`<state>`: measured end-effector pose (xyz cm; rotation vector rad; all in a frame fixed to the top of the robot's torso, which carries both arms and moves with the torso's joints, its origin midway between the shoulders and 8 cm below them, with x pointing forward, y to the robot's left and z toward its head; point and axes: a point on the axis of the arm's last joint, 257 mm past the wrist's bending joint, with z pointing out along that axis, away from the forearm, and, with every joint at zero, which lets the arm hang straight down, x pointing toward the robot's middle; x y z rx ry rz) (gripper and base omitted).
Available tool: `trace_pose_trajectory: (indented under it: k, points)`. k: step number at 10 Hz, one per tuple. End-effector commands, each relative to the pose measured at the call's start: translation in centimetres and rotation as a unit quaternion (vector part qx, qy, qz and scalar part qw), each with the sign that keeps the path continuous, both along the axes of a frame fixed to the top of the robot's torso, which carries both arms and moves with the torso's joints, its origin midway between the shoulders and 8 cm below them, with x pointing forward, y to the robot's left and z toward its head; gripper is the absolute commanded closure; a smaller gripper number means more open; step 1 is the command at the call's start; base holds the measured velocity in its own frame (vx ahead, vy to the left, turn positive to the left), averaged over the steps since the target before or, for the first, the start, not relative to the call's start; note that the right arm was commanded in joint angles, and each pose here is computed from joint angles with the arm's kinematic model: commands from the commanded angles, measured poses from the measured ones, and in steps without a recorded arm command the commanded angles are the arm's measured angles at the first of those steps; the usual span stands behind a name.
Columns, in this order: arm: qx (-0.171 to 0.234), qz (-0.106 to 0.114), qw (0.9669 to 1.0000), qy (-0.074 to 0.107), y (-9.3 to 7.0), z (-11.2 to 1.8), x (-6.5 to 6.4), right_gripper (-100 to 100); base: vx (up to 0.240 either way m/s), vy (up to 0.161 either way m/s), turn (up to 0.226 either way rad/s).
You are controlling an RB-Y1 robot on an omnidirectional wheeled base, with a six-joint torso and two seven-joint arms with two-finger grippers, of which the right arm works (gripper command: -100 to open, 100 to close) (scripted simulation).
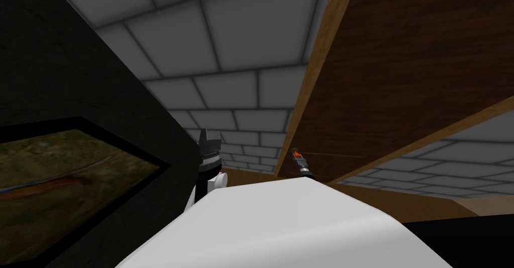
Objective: Pull the door open
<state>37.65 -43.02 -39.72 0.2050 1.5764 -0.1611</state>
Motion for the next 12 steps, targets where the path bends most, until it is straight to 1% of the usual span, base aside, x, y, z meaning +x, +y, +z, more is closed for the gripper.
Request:
trace_pose_trajectory:
  k: [1,3,4,5,6,7,8,9,10,11,12]
  points:
    - [0.006,-0.014,0.9999,0.006,-0.9,-0.2,-0.4,100,-0.016,0.024,-0.037]
    - [0.033,-0.046,0.9983,0.015,-2.5,-1.0,-0.7,100,-0.021,0.025,-0.030]
    - [0.033,-0.047,0.9982,0.016,-2.5,-1.1,-0.7,100,-0.019,0.024,-0.019]
    - [0.052,-0.067,0.9962,0.020,-3.5,-1.5,-1.0,100,-0.023,0.025,-0.039]
    - [0.053,-0.069,0.9959,0.023,-3.6,-1.7,-1.1,100,-0.022,0.009,-0.046]
    - [0.072,-0.089,0.9930,0.031,-4.4,-2.4,-1.4,100,-0.019,0.004,-0.053]
    - [0.074,-0.091,0.9927,0.029,-4.5,-2.4,-1.4,100,-0.017,0.013,-0.017]
    - [0.093,-0.109,0.9890,0.037,-5.3,-3.1,-1.8,100,-0.019,0.027,-0.008]
    - [0.098,-0.114,0.9881,0.032,-5.5,-3.0,-1.8,100,-0.017,0.023,-0.044]
    - [0.100,-0.116,0.9876,0.036,-5.6,-3.3,-1.9,100,-0.012,0.005,-0.009]
    - [0.100,-0.116,0.9876,0.036,-5.6,-3.3,-1.9,100,-0.005,0.009,0.015]
